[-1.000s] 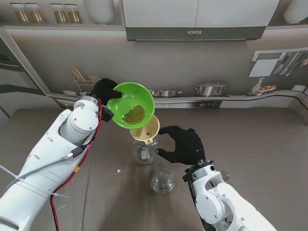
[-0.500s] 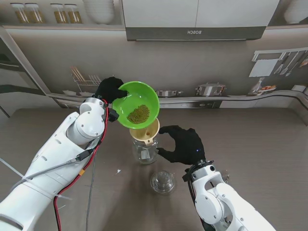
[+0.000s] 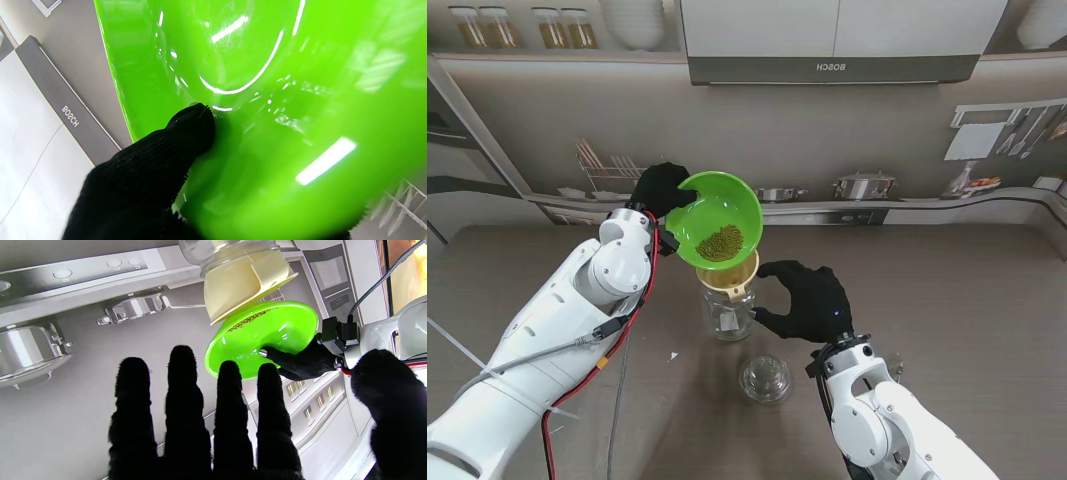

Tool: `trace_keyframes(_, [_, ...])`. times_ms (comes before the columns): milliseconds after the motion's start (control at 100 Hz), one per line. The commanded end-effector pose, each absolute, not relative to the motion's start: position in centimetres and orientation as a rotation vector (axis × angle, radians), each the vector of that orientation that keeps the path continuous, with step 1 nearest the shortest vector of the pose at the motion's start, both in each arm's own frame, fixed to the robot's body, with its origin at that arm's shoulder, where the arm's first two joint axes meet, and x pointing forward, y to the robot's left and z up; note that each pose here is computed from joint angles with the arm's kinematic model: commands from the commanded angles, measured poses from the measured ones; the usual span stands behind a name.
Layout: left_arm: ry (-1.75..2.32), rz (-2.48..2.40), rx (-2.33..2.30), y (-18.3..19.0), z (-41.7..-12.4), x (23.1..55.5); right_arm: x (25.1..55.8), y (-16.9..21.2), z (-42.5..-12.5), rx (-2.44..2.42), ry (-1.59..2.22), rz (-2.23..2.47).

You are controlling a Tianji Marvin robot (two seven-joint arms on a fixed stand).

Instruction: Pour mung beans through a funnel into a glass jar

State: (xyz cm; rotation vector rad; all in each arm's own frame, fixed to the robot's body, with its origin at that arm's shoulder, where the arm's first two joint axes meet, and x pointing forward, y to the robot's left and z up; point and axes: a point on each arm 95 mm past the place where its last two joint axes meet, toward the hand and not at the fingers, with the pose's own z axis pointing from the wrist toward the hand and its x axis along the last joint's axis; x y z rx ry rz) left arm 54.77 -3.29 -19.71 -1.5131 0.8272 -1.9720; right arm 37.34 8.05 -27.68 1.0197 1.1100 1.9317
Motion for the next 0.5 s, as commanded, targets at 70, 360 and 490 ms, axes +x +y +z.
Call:
trace_keyframes(70, [0.838,-2.007,-1.488,-3.98,-18.98,54.56,37.01,8.56,-27.55,1.015,1.120,1.935])
trace_keyframes(360, [0.851,-2.025,-1.438,-4.12,-18.93,54.22,37.19,8.89,-27.07,0.993,1.117,1.935])
trace_keyframes(490, [0.864,-2.035,-1.420,-4.27,-18.89,54.07,37.25,9.09,-26.98,0.986,1.123,1.938])
